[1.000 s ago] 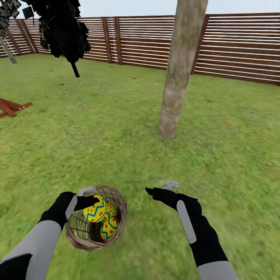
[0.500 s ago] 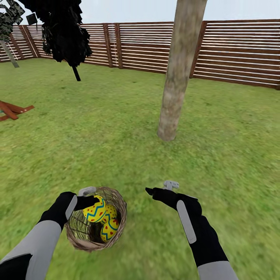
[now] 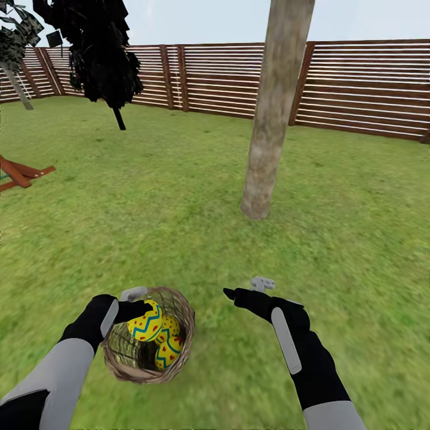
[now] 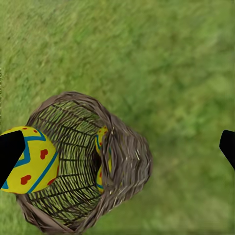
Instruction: Take the three Easter eggs out of the wicker basket on the lawn in the garden, then place them on the lawn next to a single tree (choose any tree) so that all three eggs are next to the same tree and none are left in the basket.
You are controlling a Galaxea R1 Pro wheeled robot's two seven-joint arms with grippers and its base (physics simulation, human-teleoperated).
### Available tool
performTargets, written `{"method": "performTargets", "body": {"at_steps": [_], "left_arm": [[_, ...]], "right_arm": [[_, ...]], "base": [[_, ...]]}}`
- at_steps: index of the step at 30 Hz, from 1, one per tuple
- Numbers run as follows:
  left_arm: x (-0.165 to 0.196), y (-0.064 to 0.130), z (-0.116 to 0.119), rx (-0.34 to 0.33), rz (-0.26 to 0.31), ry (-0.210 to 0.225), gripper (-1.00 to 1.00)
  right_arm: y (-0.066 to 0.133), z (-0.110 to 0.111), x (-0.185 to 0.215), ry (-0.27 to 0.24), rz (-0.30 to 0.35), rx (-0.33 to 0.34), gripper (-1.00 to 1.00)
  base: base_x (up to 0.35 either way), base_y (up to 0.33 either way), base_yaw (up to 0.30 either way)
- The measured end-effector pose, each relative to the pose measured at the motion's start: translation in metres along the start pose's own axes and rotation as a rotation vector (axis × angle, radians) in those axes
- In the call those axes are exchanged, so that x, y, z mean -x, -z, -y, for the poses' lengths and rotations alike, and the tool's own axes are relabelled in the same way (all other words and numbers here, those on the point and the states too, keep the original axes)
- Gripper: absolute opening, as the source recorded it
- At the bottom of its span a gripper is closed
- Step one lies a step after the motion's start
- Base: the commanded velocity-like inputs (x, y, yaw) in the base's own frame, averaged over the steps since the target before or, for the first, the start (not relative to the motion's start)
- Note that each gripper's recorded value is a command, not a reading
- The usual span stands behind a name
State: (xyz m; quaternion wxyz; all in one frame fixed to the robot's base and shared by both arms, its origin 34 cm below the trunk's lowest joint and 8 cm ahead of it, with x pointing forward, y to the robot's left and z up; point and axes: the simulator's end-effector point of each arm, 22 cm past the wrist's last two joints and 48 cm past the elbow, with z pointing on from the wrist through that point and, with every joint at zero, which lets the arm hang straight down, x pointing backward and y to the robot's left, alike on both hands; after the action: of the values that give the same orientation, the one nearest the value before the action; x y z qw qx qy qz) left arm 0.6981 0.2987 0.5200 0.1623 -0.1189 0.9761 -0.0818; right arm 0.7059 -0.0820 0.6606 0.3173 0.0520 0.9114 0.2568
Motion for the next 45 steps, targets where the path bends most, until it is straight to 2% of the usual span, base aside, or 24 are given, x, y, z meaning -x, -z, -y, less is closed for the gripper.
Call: {"method": "performTargets", "body": {"at_steps": [40, 43, 45], "left_arm": [[0.025, 0.030, 0.011, -0.017, 0.063, -0.008, -1.00], [0.023, 0.033, 0.011, -0.018, 0.045, -0.004, -1.00], [0.030, 0.044, 0.012, -0.020, 0.035, -0.002, -1.00]], "right_arm": [[0.022, -0.019, 0.026, 0.029, 0.057, 0.017, 1.00], [0.024, -0.020, 0.027, 0.031, 0.061, 0.018, 1.00], [0.025, -0.021, 0.029, 0.032, 0.065, 0.020, 1.00]], "base": [[-0.024, 0.000, 0.000], [0.000, 0.000, 0.000], [0.000, 0.000, 0.000]]}}
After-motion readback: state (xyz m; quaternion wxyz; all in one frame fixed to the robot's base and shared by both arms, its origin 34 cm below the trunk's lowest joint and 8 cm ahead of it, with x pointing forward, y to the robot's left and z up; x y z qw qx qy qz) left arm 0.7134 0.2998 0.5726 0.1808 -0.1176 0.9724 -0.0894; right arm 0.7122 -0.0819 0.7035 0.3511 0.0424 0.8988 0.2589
